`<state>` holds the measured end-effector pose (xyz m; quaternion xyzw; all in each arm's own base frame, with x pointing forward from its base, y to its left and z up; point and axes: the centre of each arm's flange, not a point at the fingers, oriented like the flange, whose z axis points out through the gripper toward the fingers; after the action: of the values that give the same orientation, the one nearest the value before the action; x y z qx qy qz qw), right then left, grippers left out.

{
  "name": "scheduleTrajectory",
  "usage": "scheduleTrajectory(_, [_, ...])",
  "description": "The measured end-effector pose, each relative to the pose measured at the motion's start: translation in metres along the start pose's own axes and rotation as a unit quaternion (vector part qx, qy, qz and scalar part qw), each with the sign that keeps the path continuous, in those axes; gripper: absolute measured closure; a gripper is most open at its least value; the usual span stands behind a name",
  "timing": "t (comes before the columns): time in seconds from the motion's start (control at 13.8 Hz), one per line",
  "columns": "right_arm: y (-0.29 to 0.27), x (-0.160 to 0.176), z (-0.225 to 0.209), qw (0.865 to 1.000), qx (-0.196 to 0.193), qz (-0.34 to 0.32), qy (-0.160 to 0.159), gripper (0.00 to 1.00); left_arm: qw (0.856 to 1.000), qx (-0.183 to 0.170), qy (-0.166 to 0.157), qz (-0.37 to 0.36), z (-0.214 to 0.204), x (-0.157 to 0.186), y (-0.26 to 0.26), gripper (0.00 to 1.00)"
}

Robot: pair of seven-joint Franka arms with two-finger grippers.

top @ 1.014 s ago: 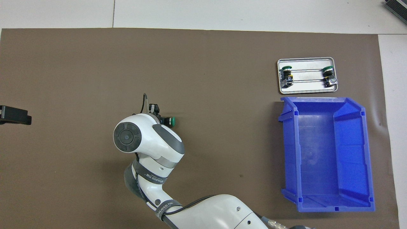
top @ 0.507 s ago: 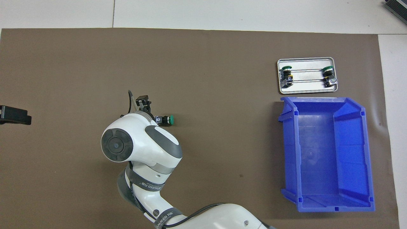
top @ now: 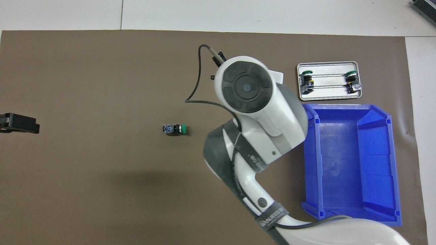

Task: Place and press button with both arms
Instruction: 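Withdraw the right gripper while the left gripper reaches toward the button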

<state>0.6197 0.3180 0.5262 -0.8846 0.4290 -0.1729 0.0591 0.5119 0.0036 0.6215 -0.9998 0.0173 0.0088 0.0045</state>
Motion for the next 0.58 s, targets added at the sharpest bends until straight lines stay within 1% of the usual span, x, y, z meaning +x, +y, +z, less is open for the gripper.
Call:
scheduleTrajectory(0.07, [0.015, 0.033, -0.004, 0.999, -0.011, -0.037, 0.003, 0.0, 1.0, 0.0, 0.0, 0.004, 0.0, 0.0, 0.004, 0.0])
scheduleTrajectory(0.22, [0.045, 0.095, -0.012, 0.993, -0.031, -0.113, 0.003, 0.0, 1.0, 0.001, 0.0, 0.02, 0.0, 0.0, 0.022, 0.0])
scheduleTrajectory(0.43, [0.093, 0.18, -0.025, 0.979, -0.037, -0.201, -0.026, 0.0, 0.998, 0.003, 0.001, 0.064, -0.001, -0.002, 0.065, 0.0])
scheduleTrajectory(0.58, [0.122, 0.217, -0.037, 0.965, -0.045, -0.257, -0.037, 0.0, 0.992, 0.004, 0.003, 0.127, -0.001, -0.004, 0.09, 0.0])
